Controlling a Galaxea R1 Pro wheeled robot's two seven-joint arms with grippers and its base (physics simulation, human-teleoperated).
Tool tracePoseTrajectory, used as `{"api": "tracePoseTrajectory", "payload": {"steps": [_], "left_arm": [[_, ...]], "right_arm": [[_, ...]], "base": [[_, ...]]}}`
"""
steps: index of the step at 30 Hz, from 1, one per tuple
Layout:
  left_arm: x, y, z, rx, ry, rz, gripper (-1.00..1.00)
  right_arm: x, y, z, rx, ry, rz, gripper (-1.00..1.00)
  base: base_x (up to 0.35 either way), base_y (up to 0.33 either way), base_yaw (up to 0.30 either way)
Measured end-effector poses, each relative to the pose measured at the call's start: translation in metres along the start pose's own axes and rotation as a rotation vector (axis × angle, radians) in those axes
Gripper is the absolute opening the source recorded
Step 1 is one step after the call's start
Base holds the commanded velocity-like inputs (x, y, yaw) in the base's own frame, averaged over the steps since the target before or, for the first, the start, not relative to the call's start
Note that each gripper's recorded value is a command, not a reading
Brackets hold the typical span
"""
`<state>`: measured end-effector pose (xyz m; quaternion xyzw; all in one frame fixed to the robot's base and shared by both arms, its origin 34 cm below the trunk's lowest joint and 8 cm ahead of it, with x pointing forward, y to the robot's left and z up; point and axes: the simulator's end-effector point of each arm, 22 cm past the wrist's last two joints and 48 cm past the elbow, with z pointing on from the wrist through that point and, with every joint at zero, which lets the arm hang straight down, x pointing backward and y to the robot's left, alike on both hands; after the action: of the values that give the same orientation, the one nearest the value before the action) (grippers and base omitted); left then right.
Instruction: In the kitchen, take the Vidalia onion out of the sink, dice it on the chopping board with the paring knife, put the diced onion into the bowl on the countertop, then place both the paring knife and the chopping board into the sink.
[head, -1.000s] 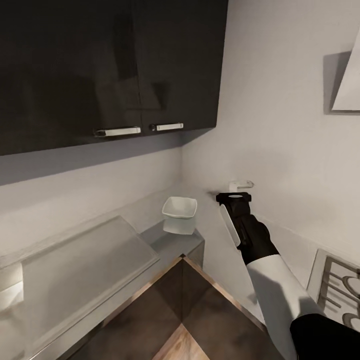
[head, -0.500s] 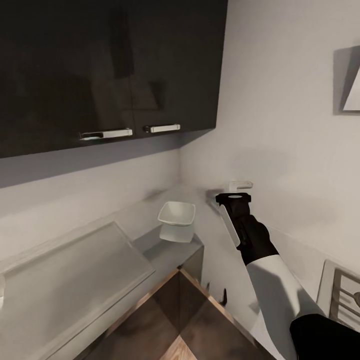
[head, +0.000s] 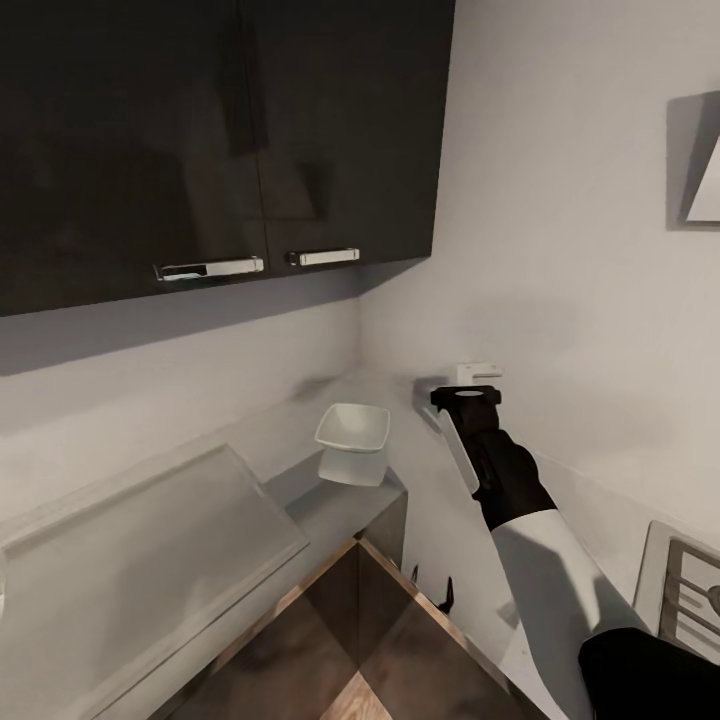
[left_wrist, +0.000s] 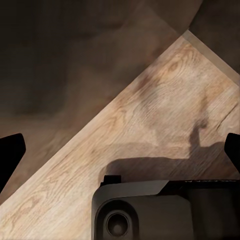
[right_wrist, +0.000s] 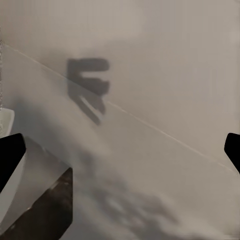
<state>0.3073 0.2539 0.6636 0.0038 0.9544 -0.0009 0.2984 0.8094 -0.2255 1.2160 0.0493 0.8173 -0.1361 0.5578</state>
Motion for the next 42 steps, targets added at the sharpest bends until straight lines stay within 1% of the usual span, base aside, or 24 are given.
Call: {"api": "tracePoseTrajectory", "payload": {"steps": [34, 39, 42], "left_arm": [[0.0, 0.0, 0.0, 0.0, -0.001, 0.0, 1.0], [0.0, 0.0, 0.0, 0.0, -0.001, 0.0, 1.0], [0.0, 0.0, 0.0, 0.0, 0.0, 0.0, 1.0]], "right_arm": [[-0.001, 0.005, -0.002, -0.009, -0.001, 0.003, 1.0], [-0.002, 0.029, -0.009, -0.051, 0.003, 0.017, 1.0], [0.014, 0.037, -0.005, -0.06, 0.04, 0.003, 1.0]], "base": [[0.0, 0.0, 0.0], [0.0, 0.0, 0.0], [0.0, 0.0, 0.0]]}}
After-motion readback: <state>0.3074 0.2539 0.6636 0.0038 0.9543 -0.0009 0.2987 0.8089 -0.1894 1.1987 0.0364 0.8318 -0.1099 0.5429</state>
